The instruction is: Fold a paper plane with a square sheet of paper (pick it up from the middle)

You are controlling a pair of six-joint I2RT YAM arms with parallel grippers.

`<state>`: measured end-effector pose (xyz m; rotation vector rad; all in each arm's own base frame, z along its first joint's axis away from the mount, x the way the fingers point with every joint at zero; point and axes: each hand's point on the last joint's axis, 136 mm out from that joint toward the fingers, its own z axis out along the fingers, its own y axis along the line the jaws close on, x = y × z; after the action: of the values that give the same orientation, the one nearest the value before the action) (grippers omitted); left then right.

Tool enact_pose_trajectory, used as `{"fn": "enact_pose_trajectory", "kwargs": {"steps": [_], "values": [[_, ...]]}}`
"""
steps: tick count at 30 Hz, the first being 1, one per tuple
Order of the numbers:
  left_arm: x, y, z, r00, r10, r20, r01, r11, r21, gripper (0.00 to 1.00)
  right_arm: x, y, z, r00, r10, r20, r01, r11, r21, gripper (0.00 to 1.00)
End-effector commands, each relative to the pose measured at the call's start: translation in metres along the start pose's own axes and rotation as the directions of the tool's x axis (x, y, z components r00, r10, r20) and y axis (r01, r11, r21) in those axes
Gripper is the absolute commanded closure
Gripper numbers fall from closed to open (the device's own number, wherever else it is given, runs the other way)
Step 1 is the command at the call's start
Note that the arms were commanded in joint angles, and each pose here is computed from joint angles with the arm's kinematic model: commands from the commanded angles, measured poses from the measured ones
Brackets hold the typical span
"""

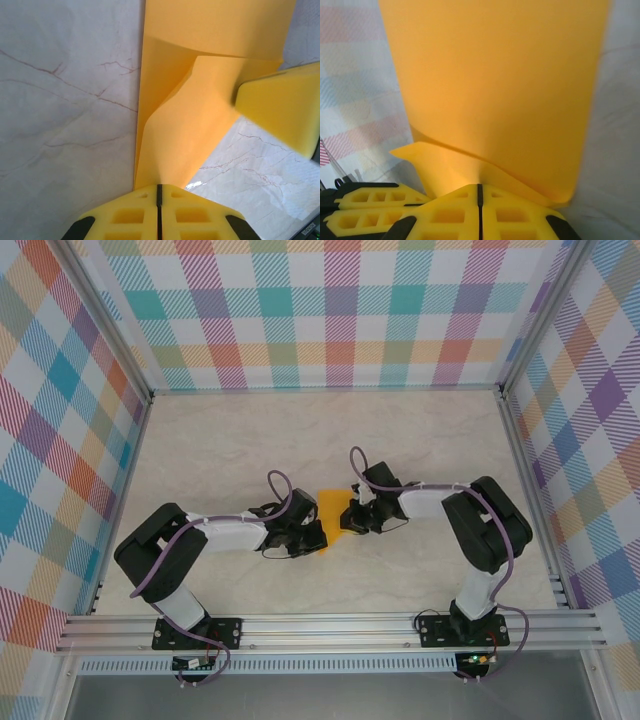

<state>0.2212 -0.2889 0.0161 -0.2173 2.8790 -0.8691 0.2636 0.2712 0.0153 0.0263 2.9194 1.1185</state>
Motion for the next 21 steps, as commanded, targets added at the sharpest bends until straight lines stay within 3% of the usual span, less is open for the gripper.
{"fn": "enact_pose_trajectory", "kwargs": {"steps": [1, 10, 16, 21], "values": [[0.021, 0.056, 0.007, 0.998, -0.028, -0.049, 0.017, 0.976, -0.219, 0.92, -0.026, -0.044, -0.010, 0.994, 0.045, 0.100, -0.060, 0.987, 0.148, 0.93], [0.020, 0.054, 0.006, 0.999, -0.026, -0.045, 0.016, 0.978, -0.208, 0.92, -0.055, -0.063, -0.038, 0.973, 0.083, 0.214, -0.128, 0.970, 0.205, 0.93], [0.019, 0.050, 0.006, 0.999, -0.020, -0.042, 0.011, 0.980, -0.196, 0.92, -0.056, -0.023, -0.063, 0.965, 0.016, 0.263, -0.044, 0.994, 0.102, 0.92], [0.018, 0.047, 0.007, 0.999, -0.014, -0.045, 0.005, 0.982, -0.191, 0.92, -0.030, 0.010, -0.053, 0.982, -0.038, 0.187, 0.033, 0.999, 0.027, 0.92]]}}
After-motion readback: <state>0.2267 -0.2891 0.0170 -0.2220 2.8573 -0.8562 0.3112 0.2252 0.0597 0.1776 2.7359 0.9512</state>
